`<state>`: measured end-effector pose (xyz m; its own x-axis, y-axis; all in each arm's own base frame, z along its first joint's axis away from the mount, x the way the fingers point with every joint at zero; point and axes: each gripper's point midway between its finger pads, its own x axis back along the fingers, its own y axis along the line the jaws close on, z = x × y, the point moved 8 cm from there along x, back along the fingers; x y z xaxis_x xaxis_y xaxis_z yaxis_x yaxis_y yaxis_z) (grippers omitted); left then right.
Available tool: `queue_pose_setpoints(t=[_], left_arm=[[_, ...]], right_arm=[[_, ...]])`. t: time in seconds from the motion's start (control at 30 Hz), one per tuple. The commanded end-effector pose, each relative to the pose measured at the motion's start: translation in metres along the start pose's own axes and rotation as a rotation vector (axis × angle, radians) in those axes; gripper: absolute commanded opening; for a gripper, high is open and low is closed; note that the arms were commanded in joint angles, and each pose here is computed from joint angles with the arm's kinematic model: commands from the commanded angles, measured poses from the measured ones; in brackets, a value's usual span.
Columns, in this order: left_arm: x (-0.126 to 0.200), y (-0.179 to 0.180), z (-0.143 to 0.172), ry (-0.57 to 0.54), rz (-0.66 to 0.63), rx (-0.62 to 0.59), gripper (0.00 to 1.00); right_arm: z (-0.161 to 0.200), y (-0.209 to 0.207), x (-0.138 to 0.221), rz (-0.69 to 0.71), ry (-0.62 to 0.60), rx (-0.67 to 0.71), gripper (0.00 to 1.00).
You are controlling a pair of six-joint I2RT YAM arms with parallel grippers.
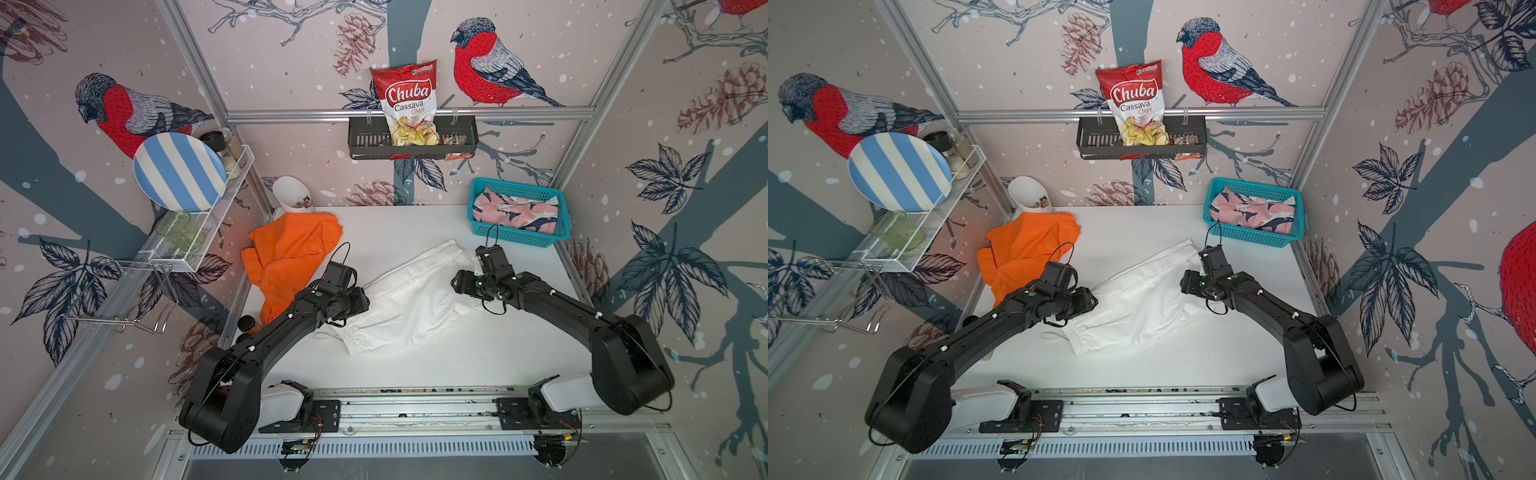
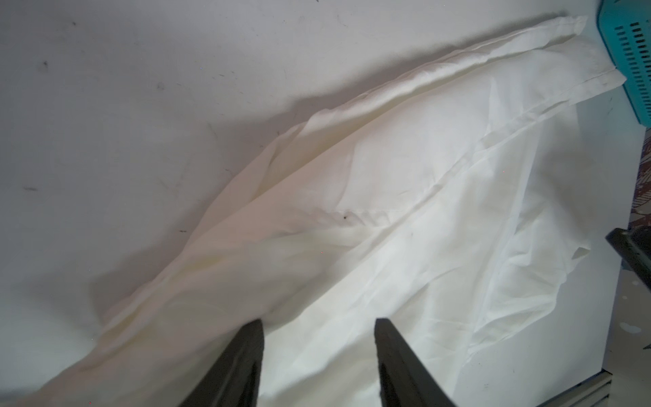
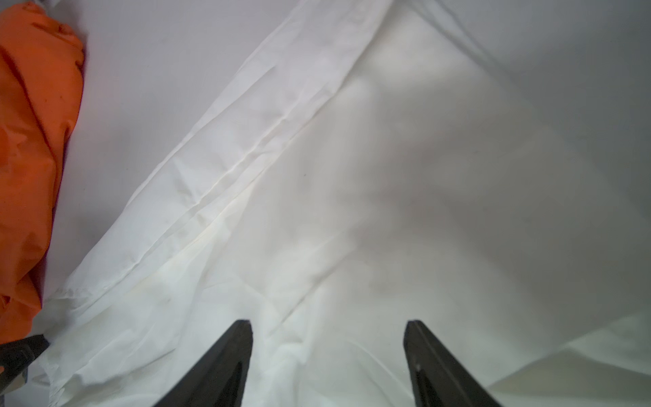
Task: Roll up the shorts
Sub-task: Adjust the shorts at the center of the board.
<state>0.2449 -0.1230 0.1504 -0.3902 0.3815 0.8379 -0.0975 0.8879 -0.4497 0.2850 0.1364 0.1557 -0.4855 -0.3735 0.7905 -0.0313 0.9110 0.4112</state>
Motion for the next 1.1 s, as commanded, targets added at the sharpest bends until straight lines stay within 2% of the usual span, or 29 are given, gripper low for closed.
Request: queue_pose_setpoints(t=[0.0,0.1,0.17,0.37,0.5,0.63,0.7,0.8,0.87,0.9,1.0,1.07], left_arm=[[-0.001,-0.022,-0.008,0.021,0.145,-0.105,0.53],[0.007,-0.038,-0.005,0.043,0.268,-0.144,0.53],[0.014,-0.044,-0.002,0.041,0.274,-0.163,0.54],[0.007,-0.028,0.019,0.091,0.171,-0.143,0.56],[-0.009,-0.013,0.025,0.112,0.098,-0.124,0.56],[-0.025,-0.011,0.017,0.111,0.034,-0.145,0.55],[-0.027,-0.012,0.005,0.08,-0.032,-0.157,0.55],[-0.02,-0.016,-0.021,-0.031,-0.113,-0.173,0.54],[-0.017,-0.015,-0.039,-0.103,-0.142,-0.166,0.55],[-0.015,-0.011,-0.049,-0.137,-0.152,-0.148,0.55],[-0.012,0.003,-0.071,-0.203,-0.143,-0.085,0.54],[-0.012,0.013,-0.08,-0.212,-0.156,-0.05,0.54]], right_arm=[[-0.019,0.02,0.004,-0.208,-0.058,0.047,0.72],[-0.036,0.041,-0.011,-0.294,-0.008,0.058,0.75],[-0.041,0.043,-0.03,-0.29,0.029,0.028,0.77],[-0.068,0.026,-0.074,-0.143,0.016,-0.09,0.92],[-0.085,0.014,-0.097,-0.097,-0.001,-0.135,0.94],[-0.106,0.013,-0.115,-0.138,-0.008,-0.174,0.92],[-0.125,0.023,-0.115,-0.24,-0.038,-0.18,0.91],[-0.161,0.041,-0.094,-0.537,-0.167,-0.2,0.89],[-0.181,0.042,-0.081,-0.651,-0.252,-0.221,0.88],[-0.19,0.038,-0.076,-0.665,-0.282,-0.243,0.87],[-0.206,0.025,-0.068,-0.602,-0.27,-0.282,0.83],[-0.203,0.019,-0.057,-0.538,-0.262,-0.276,0.82]])
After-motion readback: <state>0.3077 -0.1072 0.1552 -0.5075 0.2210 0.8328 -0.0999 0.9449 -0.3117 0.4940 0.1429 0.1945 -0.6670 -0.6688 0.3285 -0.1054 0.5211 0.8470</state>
